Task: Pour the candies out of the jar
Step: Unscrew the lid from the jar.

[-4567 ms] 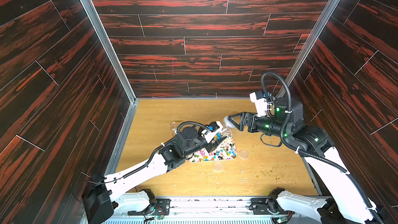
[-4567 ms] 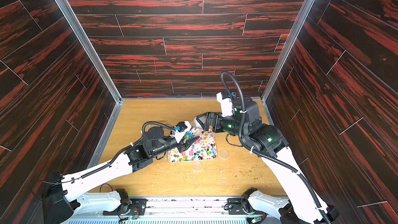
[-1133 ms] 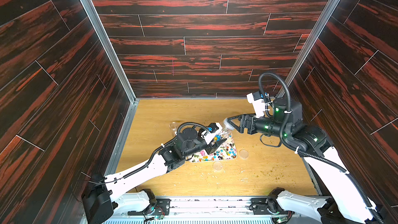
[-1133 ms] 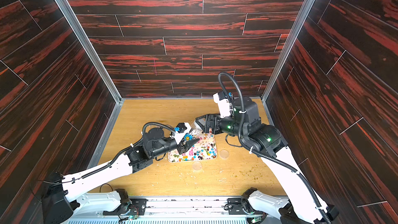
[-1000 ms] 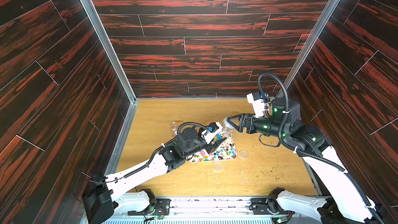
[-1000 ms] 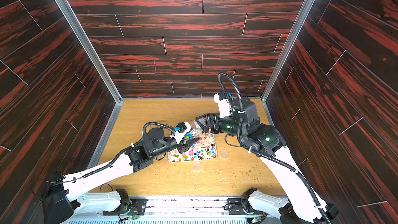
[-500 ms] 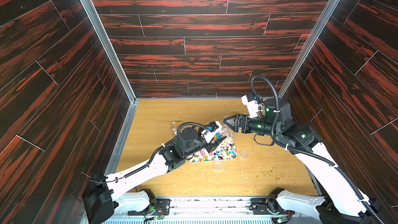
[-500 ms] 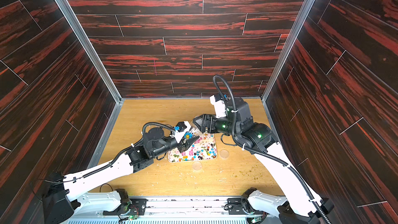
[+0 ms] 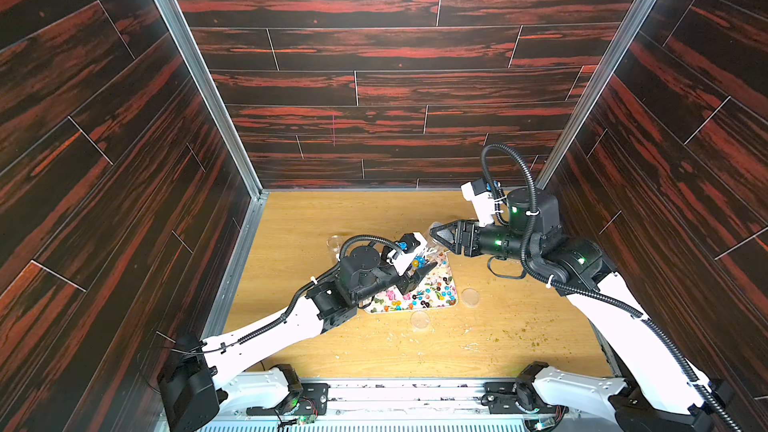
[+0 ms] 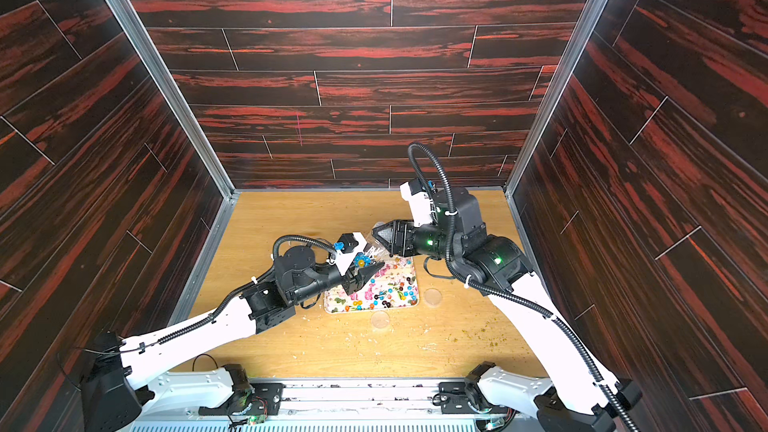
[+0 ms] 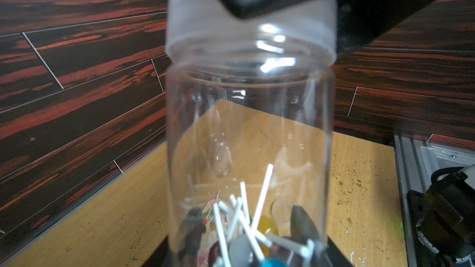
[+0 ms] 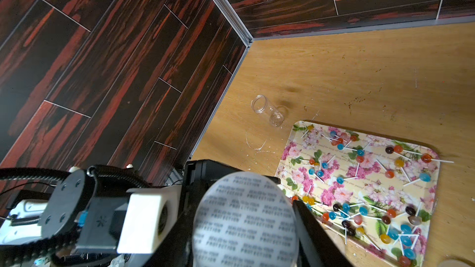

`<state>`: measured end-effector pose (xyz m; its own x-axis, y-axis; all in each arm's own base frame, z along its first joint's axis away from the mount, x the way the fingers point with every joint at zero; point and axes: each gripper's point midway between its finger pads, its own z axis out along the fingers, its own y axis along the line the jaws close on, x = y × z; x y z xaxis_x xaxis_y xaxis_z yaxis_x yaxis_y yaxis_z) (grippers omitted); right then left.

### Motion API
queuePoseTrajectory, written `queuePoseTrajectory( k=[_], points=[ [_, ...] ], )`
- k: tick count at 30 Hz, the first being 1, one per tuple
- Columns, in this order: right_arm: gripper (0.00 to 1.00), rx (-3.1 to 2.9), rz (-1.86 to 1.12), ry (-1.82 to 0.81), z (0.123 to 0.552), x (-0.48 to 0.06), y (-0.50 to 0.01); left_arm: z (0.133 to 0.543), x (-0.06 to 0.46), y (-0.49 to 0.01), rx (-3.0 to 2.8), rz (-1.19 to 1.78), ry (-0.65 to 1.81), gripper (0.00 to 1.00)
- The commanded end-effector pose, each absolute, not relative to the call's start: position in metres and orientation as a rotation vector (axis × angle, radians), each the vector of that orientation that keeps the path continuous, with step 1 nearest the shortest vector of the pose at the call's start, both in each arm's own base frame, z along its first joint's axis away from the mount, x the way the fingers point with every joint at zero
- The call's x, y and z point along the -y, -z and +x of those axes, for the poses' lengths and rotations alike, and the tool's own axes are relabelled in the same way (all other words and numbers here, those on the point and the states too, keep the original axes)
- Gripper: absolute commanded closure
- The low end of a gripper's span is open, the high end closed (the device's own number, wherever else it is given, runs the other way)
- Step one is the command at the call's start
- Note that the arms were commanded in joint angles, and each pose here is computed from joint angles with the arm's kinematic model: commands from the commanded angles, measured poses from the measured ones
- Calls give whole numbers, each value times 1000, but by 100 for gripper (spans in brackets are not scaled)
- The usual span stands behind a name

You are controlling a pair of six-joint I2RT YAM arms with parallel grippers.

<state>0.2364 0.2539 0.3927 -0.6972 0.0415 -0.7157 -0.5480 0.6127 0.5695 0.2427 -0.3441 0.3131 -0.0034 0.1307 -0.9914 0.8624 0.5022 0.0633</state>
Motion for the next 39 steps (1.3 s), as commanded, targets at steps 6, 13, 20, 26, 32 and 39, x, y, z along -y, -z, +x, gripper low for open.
queuePoseTrajectory(
  k=[6, 13, 20, 26, 32, 39],
  points=[
    [53, -1874, -770, -1071, 202, -260, -429, 192, 343, -364, -1355, 927, 1037, 65],
    [53, -1704, -1030, -987, 188, -262, -443, 166, 342, -377, -1316, 954, 1216, 65],
    [52, -1572, -1263, -1005, 167, -269, -450, 153, 345, -382, -1291, 1006, 1296, 65],
    [50, -1525, -1333, -987, 161, -269, -457, 151, 344, -381, -1289, 1014, 1296, 65],
    [29, -1537, -1320, -1003, 162, -270, -459, 153, 342, -380, -1289, 1000, 1275, 65],
    [12, -1553, -1265, -1007, 164, -267, -467, 160, 340, -378, -1295, 982, 1220, 65]
  ],
)
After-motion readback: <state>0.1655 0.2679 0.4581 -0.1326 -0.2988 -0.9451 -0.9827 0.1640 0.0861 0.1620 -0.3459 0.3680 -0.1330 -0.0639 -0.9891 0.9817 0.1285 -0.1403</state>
